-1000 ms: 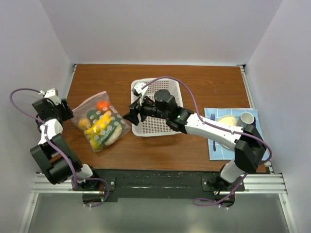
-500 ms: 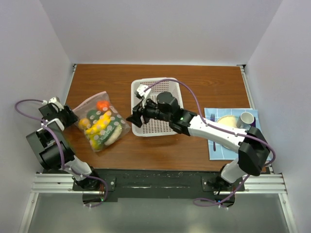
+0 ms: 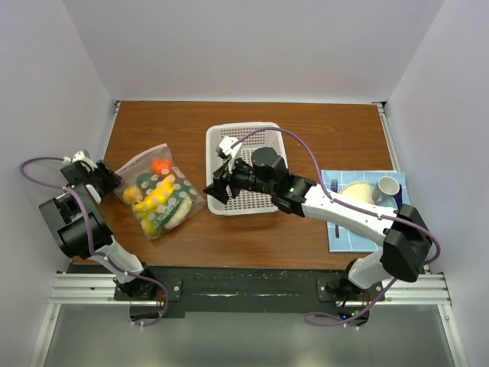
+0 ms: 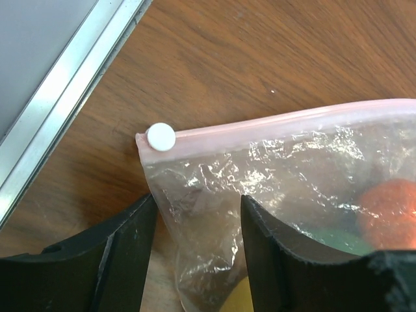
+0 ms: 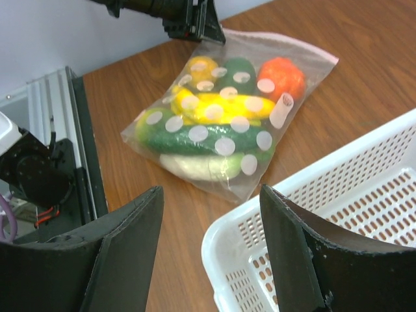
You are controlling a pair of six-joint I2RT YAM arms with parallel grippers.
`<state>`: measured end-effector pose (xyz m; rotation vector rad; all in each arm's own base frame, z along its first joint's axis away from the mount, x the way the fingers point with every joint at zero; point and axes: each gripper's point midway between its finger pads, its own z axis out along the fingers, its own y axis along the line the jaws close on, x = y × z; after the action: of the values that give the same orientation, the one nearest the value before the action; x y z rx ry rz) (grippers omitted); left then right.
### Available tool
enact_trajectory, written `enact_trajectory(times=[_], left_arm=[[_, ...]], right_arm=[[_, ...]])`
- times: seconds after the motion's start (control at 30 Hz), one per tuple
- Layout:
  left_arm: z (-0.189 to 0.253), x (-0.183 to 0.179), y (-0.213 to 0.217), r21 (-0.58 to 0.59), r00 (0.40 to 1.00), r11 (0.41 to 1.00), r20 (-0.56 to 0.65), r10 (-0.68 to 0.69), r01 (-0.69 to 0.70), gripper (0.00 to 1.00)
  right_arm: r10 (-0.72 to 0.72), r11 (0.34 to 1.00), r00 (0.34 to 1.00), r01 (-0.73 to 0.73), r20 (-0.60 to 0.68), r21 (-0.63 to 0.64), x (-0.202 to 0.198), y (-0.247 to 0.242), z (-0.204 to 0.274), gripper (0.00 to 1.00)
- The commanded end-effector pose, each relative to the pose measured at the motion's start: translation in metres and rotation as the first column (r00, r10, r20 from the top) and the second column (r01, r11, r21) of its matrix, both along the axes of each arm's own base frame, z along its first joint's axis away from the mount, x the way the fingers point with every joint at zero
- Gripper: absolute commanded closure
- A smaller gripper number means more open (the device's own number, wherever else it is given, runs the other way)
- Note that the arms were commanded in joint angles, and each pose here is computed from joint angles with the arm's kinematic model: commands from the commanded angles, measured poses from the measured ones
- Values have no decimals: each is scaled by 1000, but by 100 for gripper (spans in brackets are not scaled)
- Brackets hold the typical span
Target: Open the zip-top bag and remove the fake food
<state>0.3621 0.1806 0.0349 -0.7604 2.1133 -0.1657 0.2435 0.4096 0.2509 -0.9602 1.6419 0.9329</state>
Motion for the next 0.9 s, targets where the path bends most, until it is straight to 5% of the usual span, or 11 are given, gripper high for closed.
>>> enact_trajectory(times=[0.0, 0.27, 0.6, 0.87], left_arm=[[11, 19, 12, 23, 997, 1000, 77, 13, -15, 48], [30, 33, -4, 0, 986, 998, 152, -67, 67, 99], [197, 69, -20, 31, 883, 982, 433, -182, 187, 100], [306, 93, -35, 110, 765, 949, 568, -303, 295, 100]], right_arm=[[-12, 1000, 1000, 12, 25, 7, -4, -8, 10, 36], [-26, 999, 1000, 26, -5, 20, -5, -9, 12, 40], [-19, 999, 1000, 19, -11, 47, -2, 0, 23, 66], [-49, 997, 999, 48, 18, 52, 7, 1, 30, 70]])
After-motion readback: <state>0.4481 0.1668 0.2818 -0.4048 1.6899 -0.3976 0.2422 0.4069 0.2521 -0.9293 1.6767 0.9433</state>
